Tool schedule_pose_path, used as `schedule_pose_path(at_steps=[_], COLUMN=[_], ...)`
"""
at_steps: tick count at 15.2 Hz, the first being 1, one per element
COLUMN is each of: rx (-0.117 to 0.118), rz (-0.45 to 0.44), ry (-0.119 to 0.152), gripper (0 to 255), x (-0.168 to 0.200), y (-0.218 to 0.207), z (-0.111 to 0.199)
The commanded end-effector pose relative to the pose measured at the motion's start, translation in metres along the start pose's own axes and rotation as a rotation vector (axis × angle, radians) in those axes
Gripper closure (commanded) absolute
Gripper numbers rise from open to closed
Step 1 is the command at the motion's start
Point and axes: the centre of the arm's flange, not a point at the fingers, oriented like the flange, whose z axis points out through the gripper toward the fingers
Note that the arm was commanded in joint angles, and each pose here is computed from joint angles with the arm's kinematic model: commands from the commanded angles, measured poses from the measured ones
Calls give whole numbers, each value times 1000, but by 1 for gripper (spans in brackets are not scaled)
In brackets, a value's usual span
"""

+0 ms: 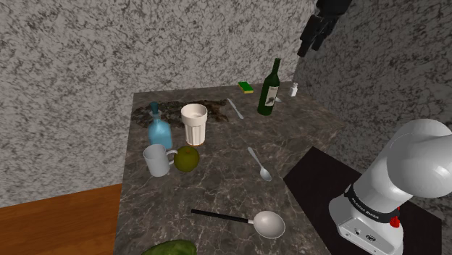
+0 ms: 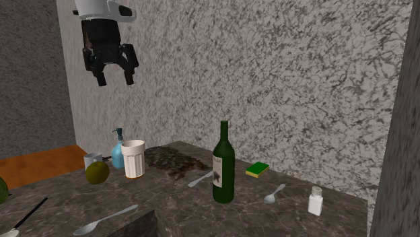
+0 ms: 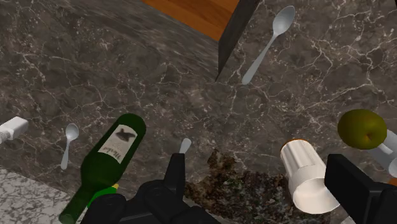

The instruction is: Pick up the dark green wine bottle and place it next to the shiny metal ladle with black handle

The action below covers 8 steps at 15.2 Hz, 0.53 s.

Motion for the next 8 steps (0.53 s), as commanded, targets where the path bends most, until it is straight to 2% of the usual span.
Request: schedule_pose_path(at_steps=[1, 8], rx=[0, 0], rz=[0, 86], ry=[0, -17], gripper=[0, 0], x=[0, 61], y=[0, 58], z=[0, 41])
